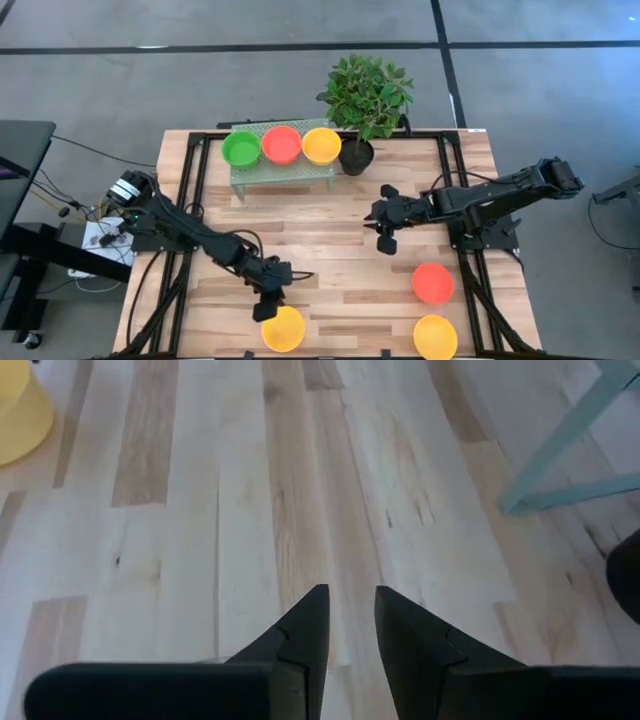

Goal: Pick & Place Mini bowls
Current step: Stack the yellow bowl on the yellow bowls on the shelf

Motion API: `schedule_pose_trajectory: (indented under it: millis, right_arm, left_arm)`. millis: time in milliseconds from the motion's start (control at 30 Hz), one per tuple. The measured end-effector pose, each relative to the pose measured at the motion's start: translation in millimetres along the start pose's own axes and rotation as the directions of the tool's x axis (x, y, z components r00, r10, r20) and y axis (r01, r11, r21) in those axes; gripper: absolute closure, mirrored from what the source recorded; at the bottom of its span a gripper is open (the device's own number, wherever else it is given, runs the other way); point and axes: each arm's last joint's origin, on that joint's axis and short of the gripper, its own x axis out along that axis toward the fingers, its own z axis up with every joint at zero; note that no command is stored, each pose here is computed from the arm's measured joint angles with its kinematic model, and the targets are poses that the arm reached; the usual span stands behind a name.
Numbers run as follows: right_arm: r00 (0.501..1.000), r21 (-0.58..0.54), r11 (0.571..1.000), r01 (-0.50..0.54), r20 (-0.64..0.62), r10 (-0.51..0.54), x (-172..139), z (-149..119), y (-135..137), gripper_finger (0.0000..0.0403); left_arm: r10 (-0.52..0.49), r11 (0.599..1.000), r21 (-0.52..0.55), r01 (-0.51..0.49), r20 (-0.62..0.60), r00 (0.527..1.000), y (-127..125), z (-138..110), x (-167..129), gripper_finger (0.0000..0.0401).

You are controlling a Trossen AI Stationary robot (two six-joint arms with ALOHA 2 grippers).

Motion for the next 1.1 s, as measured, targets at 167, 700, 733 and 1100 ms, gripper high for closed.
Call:
schedule_pose_trajectory:
  millis: [167,700,733,1100]
  right_arm:
    - [1.000,0.010,1.000,0.003,0.017,-0.003,0.4,2.0,-1.6,0.0324]
    - [1.000,0.010,1.000,-0.001,0.022,0.001,0.3,2.4,-0.7,0.0324]
    - [1.000,0.010,1.000,-0.001,0.022,0.001,0.3,2.4,-0.7,0.0324]
    - [1.000,0.009,1.000,-0.001,0.022,0.001,0.3,2.4,-0.7,0.0324]
  left_arm:
    - [0.007,1.000,-0.026,-0.007,-0.004,1.000,3.1,1.3,1.5,0.0295]
    - [-0.025,0.999,-0.040,0.023,-0.066,0.998,8.2,-1.4,16.0,0.0295]
    - [-0.023,0.999,-0.041,0.020,-0.067,0.997,8.7,-1.4,16.8,0.0295]
    - [0.001,0.999,-0.046,-0.006,-0.102,0.995,17.6,-3.8,28.9,0.0308]
